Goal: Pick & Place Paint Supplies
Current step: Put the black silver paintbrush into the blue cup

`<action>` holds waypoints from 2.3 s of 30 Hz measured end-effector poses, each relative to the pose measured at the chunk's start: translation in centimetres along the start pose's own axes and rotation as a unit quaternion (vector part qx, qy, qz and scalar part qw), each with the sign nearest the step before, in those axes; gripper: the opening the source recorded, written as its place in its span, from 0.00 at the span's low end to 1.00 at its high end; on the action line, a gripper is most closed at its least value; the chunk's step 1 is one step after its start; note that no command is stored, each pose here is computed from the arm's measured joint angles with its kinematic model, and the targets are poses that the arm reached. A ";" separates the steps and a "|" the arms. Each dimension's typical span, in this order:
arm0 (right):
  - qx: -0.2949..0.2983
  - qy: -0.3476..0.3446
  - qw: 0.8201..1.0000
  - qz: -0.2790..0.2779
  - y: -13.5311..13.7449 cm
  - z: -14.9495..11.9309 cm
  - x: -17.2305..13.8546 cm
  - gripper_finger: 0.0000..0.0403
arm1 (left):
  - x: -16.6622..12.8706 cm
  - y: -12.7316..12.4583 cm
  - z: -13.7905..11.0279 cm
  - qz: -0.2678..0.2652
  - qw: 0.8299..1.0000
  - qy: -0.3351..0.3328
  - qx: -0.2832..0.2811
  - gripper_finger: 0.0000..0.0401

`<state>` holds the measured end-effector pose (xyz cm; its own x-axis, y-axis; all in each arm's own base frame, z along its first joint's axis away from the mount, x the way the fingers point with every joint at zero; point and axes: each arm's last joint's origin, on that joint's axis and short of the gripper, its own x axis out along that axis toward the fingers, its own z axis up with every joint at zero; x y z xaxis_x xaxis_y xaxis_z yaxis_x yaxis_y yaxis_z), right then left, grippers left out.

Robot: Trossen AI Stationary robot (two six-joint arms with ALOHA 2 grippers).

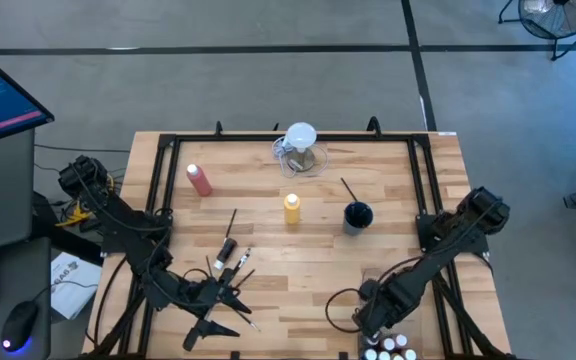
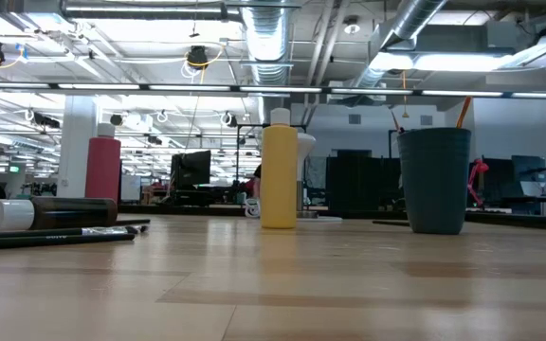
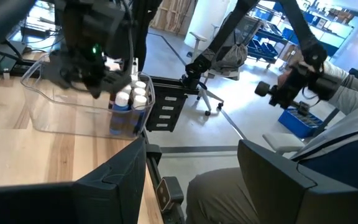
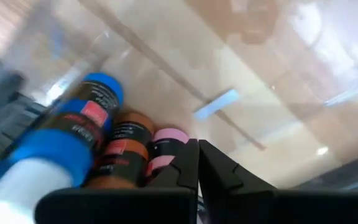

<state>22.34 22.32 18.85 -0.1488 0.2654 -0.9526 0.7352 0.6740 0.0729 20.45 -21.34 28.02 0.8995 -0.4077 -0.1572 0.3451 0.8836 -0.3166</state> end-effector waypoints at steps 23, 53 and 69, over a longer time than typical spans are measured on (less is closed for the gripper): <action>-0.192 -0.719 0.667 0.016 -0.1 -6.6 -14.4 0.00 | 0.4 1.0 0.8 0.041 0.995 -0.032 0.084 0.53; -0.092 -0.696 0.618 -0.354 -4.0 8.9 -12.3 0.00 | 0.1 15.4 -0.1 0.202 0.947 0.222 -0.113 0.53; -0.066 -0.704 0.628 -0.324 -1.7 9.9 -15.4 0.00 | 0.9 12.0 -0.1 0.170 0.965 0.173 -0.104 0.53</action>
<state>29.88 10.27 30.47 0.4125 -0.9048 -0.1053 0.7461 0.4020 -0.5308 25.37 -11.10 23.92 0.7955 -0.1864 -0.5765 -0.0476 0.9294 -0.3661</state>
